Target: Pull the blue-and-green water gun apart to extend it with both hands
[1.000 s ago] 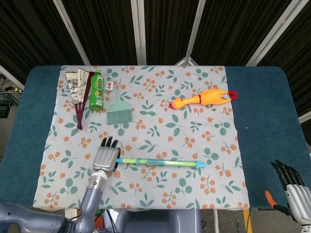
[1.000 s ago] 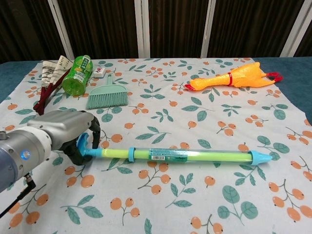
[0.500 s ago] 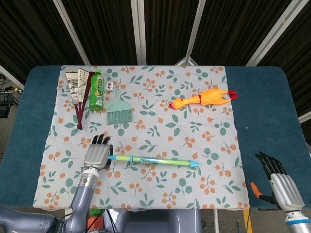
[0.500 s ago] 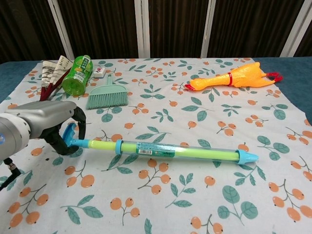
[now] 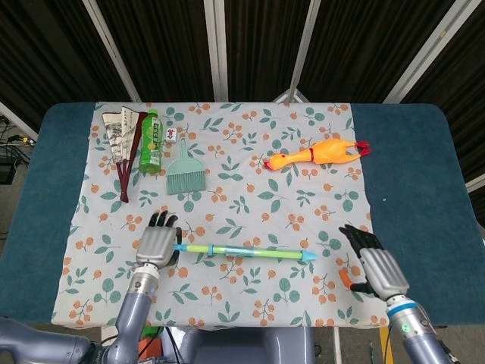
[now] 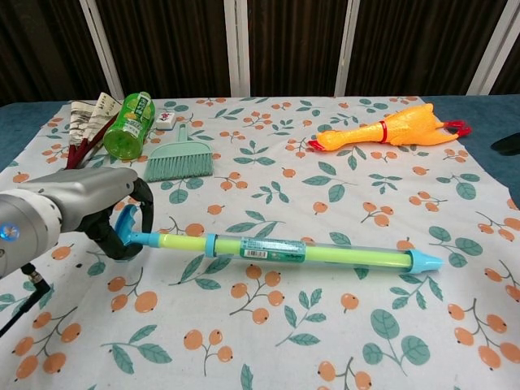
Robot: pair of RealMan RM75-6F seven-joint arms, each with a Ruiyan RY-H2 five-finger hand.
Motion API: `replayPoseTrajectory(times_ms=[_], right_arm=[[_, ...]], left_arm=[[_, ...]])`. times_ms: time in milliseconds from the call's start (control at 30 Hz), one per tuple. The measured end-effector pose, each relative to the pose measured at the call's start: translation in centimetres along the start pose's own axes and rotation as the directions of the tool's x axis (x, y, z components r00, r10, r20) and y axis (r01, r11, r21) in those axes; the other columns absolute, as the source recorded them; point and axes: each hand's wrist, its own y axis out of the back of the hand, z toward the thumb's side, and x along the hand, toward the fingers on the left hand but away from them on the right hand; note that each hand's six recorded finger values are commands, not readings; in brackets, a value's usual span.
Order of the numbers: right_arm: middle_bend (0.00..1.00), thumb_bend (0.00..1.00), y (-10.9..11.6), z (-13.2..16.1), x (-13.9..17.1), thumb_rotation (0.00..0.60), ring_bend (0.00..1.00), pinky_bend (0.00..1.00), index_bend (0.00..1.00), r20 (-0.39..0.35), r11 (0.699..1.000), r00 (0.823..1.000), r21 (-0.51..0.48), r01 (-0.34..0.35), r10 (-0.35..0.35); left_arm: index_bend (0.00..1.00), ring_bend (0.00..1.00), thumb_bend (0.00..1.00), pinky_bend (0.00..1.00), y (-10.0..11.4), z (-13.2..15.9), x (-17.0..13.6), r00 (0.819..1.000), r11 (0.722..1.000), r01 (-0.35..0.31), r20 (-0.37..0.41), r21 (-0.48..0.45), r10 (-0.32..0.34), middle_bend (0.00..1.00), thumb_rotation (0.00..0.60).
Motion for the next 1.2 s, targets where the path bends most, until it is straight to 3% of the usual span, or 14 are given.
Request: replayPoseTrajectory(times_ms=[267,567,933,1200], right_arm=[[0.00,0.42,-3.3,3.0,-2.7,0.600,0.00,0.00,0.04,0.005,0.997,0.997,0.002,-0.074,0.074],[0.00,0.42,-6.4,3.6,-5.3,0.600,0.00,0.00,0.23,0.077,0.995,0.992,-0.008,-0.099,0.100],[0.00,0.42,-7.3,3.3,-7.0,0.600,0.00,0.00,0.35,0.122,0.998,0.991,0.009,-0.065,0.063],[0.00,0.42,-8.3,2.9,-6.9,0.600,0.00,0.00,0.35,0.132,0.997,0.988,0.010,-0.082,0.080]], left_arm=[[0.61,0.00,0.61,0.05,-0.1,1.6,0.0,1.000,1.000,0.007,0.008,-0.020,-0.007,0.14,0.600],[0.62,0.00,0.61,0.05,0.2,2.0,-0.2,1.000,1.000,0.014,0.005,-0.026,-0.014,0.14,0.600],[0.62,0.00,0.61,0.05,0.5,1.7,0.0,1.000,1.000,0.011,0.000,-0.028,-0.011,0.14,0.600],[0.62,0.00,0.61,0.05,0.6,1.6,0.0,1.000,0.999,0.012,0.001,-0.032,-0.012,0.14,0.600]])
